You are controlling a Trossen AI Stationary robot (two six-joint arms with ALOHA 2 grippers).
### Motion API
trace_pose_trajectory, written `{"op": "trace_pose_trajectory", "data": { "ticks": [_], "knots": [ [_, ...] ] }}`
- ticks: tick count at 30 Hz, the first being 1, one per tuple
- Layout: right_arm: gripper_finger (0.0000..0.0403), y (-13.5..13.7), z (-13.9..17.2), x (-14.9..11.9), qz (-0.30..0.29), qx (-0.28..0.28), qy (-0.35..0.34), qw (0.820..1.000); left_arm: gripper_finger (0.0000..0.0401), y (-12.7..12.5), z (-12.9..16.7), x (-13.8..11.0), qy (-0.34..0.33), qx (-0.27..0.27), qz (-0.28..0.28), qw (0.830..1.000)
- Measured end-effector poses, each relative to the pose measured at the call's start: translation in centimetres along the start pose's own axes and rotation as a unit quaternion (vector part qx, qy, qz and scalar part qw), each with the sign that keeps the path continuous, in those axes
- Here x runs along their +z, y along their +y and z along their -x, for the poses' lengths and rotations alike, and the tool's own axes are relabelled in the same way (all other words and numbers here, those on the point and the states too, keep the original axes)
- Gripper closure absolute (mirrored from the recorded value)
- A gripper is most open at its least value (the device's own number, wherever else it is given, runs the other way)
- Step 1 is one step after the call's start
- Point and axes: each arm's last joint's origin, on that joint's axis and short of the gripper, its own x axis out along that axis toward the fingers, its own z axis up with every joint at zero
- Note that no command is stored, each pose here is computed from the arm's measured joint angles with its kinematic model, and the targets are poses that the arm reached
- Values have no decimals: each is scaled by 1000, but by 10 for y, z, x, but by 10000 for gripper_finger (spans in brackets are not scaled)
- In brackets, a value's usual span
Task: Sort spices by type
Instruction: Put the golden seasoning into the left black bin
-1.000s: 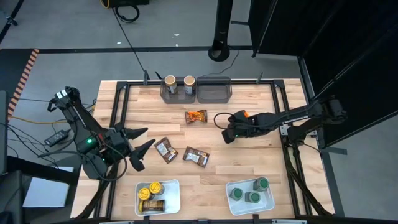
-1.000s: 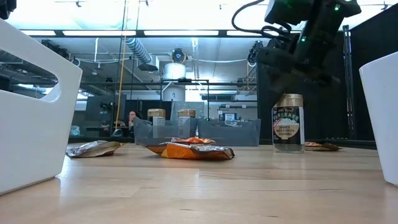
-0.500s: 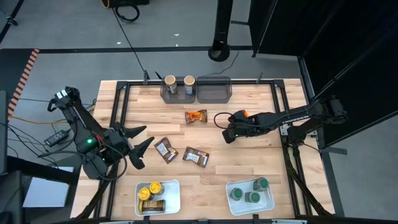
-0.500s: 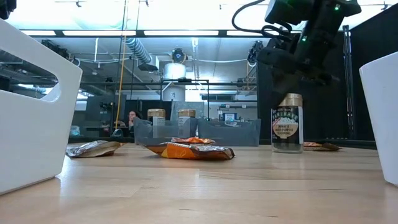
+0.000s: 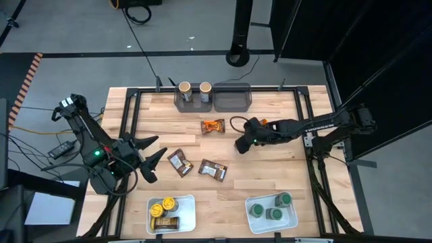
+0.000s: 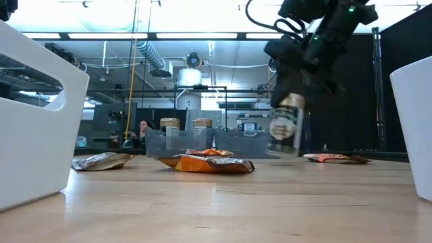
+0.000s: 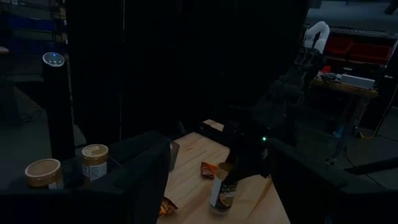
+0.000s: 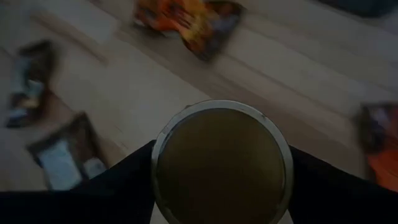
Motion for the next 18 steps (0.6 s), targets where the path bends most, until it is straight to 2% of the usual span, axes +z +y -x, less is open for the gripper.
{"op": "trace_pose_trajectory", "data": {
  "ticks": [4, 10, 18],
  "knots": [
    [121, 4, -1, 12, -4, 37, -13, 999, 132, 0, 0, 0, -3, 5, 5, 1000],
    [121, 17, 16, 40, 24, 66, -49, 996, 132, 0, 0, 0, -3, 4, 6, 1000],
    [121, 32, 37, 85, 55, 80, -100, 990, 132, 1, 0, -1, -3, 4, 2, 1000]
  ]
}}
